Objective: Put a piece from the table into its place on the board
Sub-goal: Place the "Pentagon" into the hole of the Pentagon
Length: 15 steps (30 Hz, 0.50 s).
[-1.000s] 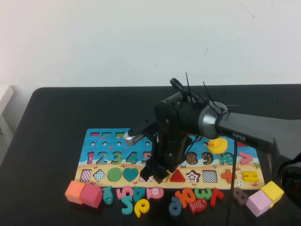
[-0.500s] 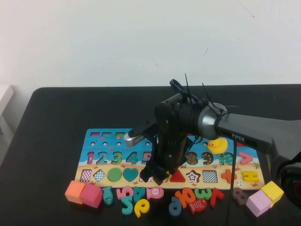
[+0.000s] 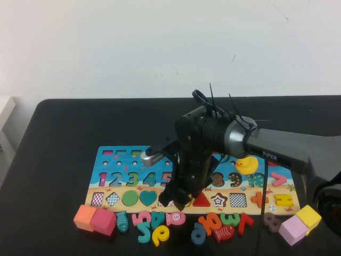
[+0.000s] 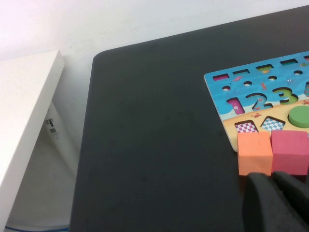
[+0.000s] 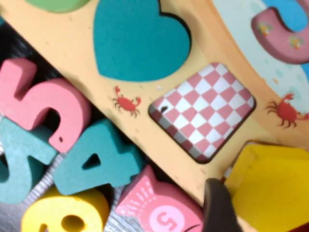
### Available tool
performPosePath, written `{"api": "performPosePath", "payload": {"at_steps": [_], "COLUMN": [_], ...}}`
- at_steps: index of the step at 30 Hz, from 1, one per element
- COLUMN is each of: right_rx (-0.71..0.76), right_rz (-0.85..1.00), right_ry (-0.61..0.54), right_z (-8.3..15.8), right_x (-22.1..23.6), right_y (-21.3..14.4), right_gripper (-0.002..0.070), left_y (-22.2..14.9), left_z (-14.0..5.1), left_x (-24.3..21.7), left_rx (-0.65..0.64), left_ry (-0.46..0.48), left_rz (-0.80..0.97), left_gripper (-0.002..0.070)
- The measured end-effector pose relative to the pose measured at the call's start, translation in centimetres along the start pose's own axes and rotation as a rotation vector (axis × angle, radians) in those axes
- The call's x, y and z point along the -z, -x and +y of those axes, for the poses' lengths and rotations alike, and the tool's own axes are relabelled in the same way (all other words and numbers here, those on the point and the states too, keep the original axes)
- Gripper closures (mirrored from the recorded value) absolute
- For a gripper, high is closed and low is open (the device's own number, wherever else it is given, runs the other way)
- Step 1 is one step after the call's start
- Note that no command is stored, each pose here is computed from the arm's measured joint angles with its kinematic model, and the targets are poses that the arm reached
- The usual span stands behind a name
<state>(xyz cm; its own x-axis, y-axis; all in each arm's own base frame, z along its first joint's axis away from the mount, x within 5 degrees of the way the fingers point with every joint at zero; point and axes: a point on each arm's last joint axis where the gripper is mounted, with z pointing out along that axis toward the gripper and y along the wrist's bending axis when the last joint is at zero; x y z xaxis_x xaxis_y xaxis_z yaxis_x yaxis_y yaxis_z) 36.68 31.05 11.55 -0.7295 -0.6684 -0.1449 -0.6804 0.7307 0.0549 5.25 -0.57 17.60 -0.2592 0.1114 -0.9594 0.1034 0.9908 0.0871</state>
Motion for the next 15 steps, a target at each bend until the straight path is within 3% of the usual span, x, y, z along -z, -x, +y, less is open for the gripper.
{"api": "performPosePath", "payload": {"at_steps": [15], "right_rx": [0.015], "right_rz": [0.026], "right_ry": [-0.010], "right_z": [0.0], "right_x": [2.4], "right_y": [0.9], "right_gripper": [0.0267], "left_y": [0.0], "left_z": [0.0], "left_x": [0.0], "left_rx": [0.002], "left_ry": [0.000], "left_rz": [0.000], "left_gripper": [0.0676]}}
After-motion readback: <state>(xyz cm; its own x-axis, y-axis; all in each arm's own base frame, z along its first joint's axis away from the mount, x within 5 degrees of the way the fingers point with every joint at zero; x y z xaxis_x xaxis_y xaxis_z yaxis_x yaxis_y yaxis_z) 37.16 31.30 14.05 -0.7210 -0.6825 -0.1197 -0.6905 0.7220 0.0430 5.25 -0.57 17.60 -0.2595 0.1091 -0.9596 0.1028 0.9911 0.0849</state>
